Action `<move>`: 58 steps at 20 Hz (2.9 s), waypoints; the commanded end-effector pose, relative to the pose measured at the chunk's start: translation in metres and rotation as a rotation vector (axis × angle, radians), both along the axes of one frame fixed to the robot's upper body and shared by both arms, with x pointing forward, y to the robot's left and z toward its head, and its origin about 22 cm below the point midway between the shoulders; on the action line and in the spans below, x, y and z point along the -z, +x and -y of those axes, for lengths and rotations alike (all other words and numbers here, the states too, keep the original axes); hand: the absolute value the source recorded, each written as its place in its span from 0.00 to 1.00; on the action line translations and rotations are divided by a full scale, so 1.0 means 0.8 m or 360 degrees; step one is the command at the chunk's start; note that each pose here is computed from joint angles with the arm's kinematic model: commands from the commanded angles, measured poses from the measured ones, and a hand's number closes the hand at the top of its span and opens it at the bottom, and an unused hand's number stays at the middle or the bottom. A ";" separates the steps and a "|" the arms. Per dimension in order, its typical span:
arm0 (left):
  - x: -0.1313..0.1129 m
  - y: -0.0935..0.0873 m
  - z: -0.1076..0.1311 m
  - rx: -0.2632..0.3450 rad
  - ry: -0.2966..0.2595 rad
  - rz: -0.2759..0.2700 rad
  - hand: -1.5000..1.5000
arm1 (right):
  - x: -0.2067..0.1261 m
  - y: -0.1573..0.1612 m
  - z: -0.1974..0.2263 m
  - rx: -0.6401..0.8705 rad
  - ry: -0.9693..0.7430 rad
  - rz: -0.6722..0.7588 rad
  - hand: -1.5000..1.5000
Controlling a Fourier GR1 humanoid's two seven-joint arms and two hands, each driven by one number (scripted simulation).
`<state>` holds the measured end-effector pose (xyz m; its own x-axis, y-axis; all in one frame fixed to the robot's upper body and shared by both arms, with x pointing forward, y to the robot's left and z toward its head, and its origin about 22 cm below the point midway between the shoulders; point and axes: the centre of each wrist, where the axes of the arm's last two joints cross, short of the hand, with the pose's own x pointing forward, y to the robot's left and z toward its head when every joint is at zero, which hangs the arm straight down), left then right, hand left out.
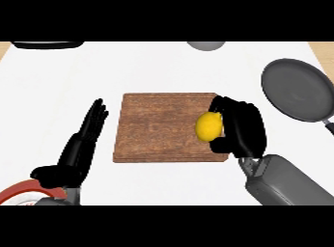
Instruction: Pick the lemon from the cutting board and place it in the pan
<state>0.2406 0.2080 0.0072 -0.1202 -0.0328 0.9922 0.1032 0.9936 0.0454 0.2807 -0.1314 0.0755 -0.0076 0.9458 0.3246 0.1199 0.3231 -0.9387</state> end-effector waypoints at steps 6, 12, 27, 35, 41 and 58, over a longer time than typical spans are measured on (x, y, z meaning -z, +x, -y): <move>-0.016 0.024 -0.018 -0.0005 0.0029 0.0018 0.50 | -0.039 -0.002 0.069 0.0237 0.0376 0.0275 1.00; -0.005 0.000 0.028 0.0020 -0.0011 0.0012 0.50 | -0.015 0.028 0.123 0.0405 0.0566 0.0313 1.00; -0.009 0.013 0.019 0.0033 0.0004 0.0046 0.50 | 0.025 0.109 0.298 0.0786 0.0377 0.0763 1.00; -0.016 0.014 0.033 0.0096 -0.0007 0.0045 0.50 | 0.006 0.118 0.371 0.0767 0.0409 0.0782 1.00; -0.015 0.012 0.026 0.0143 0.0004 0.0096 0.50 | 0.052 0.104 0.374 0.0798 0.0318 0.0031 0.00; -0.008 0.017 0.011 0.0109 -0.0032 0.0068 0.50 | 0.033 0.110 0.386 0.0535 0.1151 0.0486 0.00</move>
<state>0.2533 0.1885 0.0150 -0.1657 -0.0143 0.9861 0.1806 0.9826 0.0446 0.3790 -0.4288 0.0550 0.1156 0.5589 0.8212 0.4788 0.6930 -0.5390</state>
